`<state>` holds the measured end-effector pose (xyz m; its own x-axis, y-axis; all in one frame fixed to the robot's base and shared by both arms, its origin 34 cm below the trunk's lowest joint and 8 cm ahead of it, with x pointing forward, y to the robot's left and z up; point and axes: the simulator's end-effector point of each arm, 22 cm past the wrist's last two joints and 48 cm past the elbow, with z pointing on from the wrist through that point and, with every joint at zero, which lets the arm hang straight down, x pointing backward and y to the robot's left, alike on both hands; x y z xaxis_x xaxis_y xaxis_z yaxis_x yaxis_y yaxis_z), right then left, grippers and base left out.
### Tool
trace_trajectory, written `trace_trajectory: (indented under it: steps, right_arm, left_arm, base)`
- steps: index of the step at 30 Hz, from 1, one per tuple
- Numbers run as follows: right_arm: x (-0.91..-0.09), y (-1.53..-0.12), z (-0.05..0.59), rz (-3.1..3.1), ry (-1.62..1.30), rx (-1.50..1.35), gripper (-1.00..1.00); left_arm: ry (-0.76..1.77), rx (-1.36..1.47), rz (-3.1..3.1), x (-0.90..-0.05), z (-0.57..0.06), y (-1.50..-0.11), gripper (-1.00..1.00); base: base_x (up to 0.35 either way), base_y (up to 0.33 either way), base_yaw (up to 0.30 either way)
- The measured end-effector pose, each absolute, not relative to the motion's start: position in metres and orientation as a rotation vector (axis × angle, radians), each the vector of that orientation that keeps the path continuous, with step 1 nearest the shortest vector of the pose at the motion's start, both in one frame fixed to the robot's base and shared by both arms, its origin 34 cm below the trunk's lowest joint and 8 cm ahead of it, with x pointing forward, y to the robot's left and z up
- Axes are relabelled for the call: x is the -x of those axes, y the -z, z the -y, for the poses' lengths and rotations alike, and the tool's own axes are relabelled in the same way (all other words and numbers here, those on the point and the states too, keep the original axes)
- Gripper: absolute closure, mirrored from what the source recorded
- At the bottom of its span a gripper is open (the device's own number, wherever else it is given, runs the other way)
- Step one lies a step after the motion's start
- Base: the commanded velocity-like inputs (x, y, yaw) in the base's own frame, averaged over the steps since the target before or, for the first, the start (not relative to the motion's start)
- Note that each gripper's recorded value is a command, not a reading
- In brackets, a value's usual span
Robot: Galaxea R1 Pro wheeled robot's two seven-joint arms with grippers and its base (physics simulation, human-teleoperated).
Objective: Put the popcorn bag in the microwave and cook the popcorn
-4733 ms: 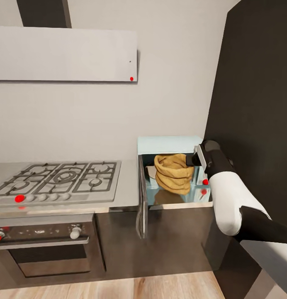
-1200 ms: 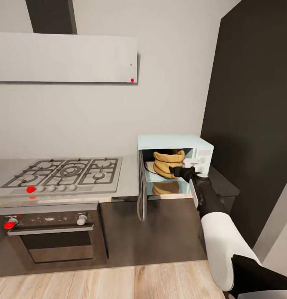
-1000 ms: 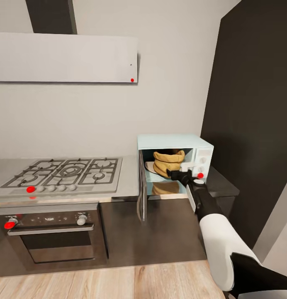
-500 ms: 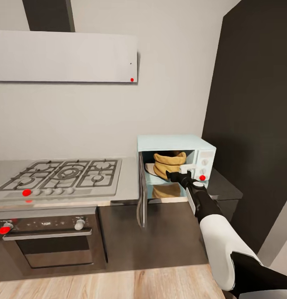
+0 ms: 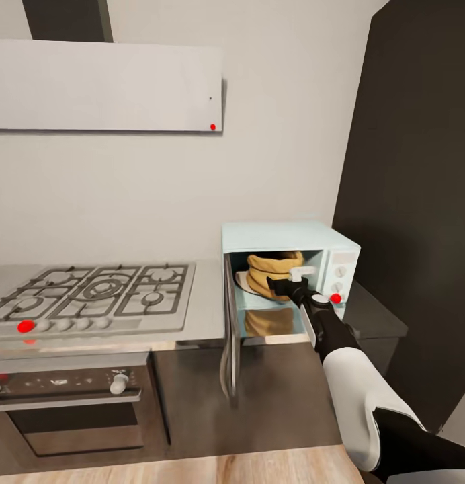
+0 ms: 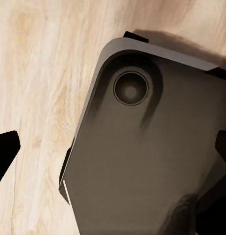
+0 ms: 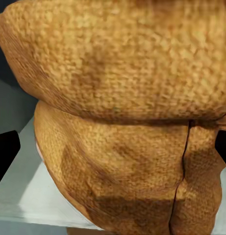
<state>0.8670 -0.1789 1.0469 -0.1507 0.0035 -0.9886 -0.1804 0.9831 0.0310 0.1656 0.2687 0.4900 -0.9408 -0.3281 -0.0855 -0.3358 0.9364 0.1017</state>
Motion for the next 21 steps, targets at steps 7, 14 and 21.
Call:
trace_trajectory:
  steps: [7, 14, 21]
  right_arm:
    - [-0.865, -1.048, 0.164, -1.712, -0.206, 0.165, -1.00]
    - [-0.863, -1.042, 0.148, -1.725, -0.232, 0.174, -1.00]
    - [-0.861, -1.038, 0.142, -1.730, -0.257, 0.204, -1.00]
  left_arm:
    - [-0.177, 0.519, -3.025, -0.165, -0.269, -0.490, -1.00]
    - [-0.176, 0.519, -3.024, -0.167, -0.269, -0.490, -1.00]
    - [-0.184, 0.522, -3.024, -0.166, -0.268, -0.490, -1.00]
  base:
    - [0.196, 0.000, 0.000]
    - [0.130, 0.000, 0.000]
    - [-0.156, 0.000, 0.000]
